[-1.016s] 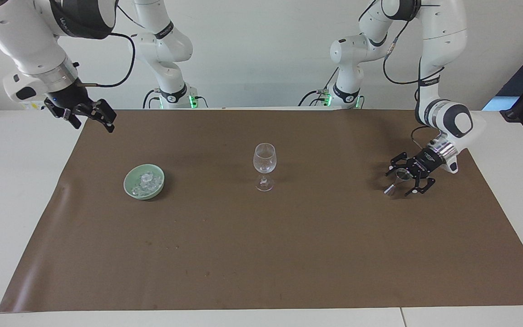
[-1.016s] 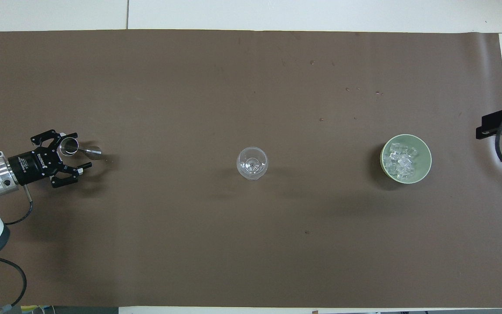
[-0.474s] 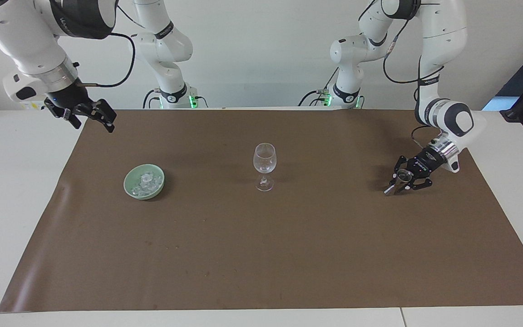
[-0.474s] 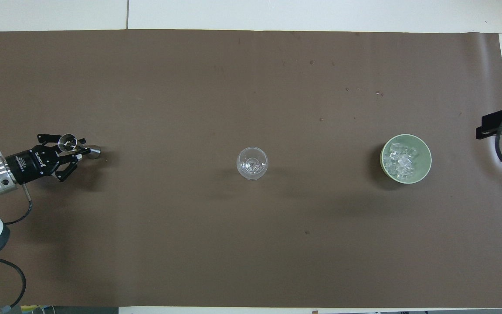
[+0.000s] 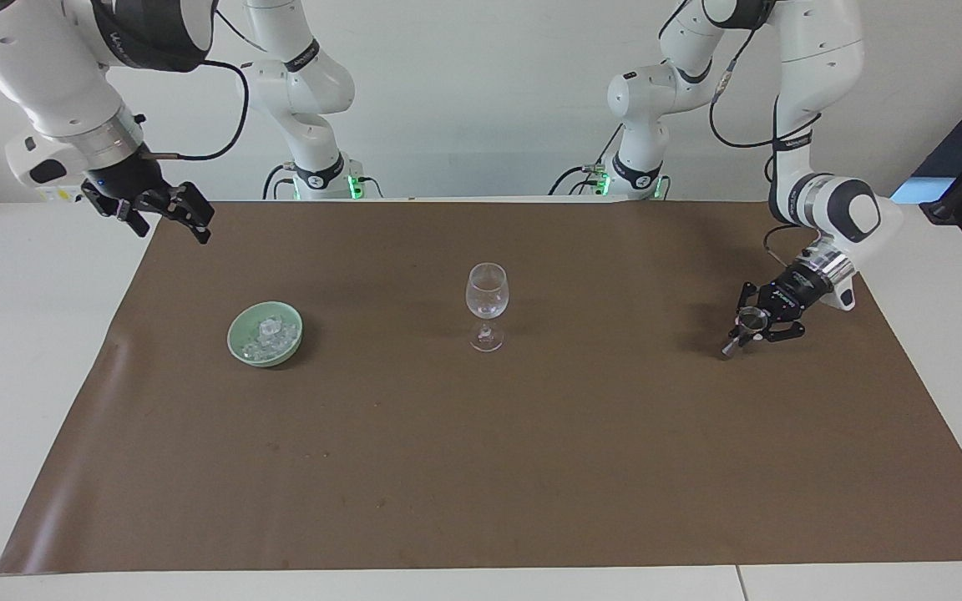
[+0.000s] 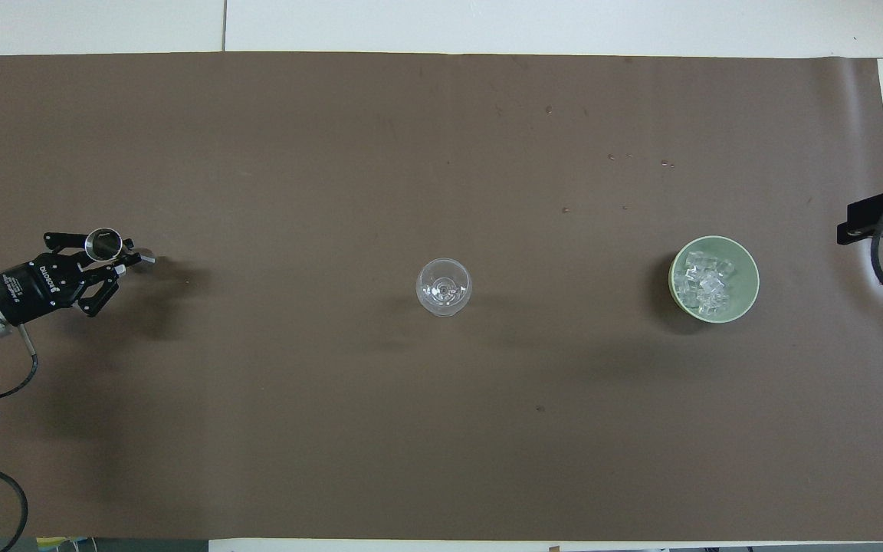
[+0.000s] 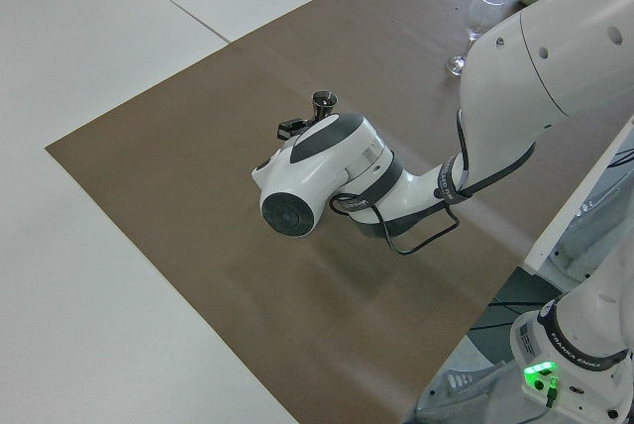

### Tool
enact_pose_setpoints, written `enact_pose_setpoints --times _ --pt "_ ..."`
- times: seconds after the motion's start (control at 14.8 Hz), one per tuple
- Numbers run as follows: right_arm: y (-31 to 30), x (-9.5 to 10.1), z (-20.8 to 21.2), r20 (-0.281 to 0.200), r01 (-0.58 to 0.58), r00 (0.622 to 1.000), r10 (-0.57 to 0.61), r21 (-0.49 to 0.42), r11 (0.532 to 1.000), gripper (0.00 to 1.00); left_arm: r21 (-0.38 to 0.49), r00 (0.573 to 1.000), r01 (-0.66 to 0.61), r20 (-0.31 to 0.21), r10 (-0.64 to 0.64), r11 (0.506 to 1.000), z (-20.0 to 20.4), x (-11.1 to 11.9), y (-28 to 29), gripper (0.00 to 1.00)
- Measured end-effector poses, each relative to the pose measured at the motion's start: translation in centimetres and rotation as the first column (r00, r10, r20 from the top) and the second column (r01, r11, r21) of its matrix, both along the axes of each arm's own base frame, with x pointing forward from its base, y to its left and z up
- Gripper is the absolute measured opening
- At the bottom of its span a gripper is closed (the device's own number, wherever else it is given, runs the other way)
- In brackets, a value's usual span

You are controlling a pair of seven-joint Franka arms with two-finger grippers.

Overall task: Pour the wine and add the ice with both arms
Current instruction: 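Close the left gripper on the silver jigger and lift it, then carry the jigger with the left gripper over the clear glass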

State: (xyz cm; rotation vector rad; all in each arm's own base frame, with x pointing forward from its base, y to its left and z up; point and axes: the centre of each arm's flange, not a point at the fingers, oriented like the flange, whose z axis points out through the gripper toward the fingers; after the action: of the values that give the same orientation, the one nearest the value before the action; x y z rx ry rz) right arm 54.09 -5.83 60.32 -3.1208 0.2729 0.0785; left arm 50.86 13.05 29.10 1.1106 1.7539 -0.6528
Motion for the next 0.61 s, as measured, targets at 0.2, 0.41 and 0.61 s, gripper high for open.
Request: enact_pose_setpoints --times 0.2,0.41,0.61 --pt "0.0 0.0 0.0 0.000 0.000 1.000 0.000 0.000 1.000 1.00 -0.021 0.999 0.036 0.033 -0.035 0.999 3.9 -0.1 -3.0 0.22" --pt "0.0 0.0 0.0 0.000 0.000 1.000 0.000 0.000 1.000 1.00 -0.044 0.996 0.080 0.034 -0.079 0.996 7.4 0.0 -7.2 0.22" --pt "0.0 0.0 0.0 0.000 0.000 1.000 0.000 0.000 1.000 1.00 -0.042 0.995 0.097 0.008 -0.096 0.994 10.6 0.3 -12.0 0.22"
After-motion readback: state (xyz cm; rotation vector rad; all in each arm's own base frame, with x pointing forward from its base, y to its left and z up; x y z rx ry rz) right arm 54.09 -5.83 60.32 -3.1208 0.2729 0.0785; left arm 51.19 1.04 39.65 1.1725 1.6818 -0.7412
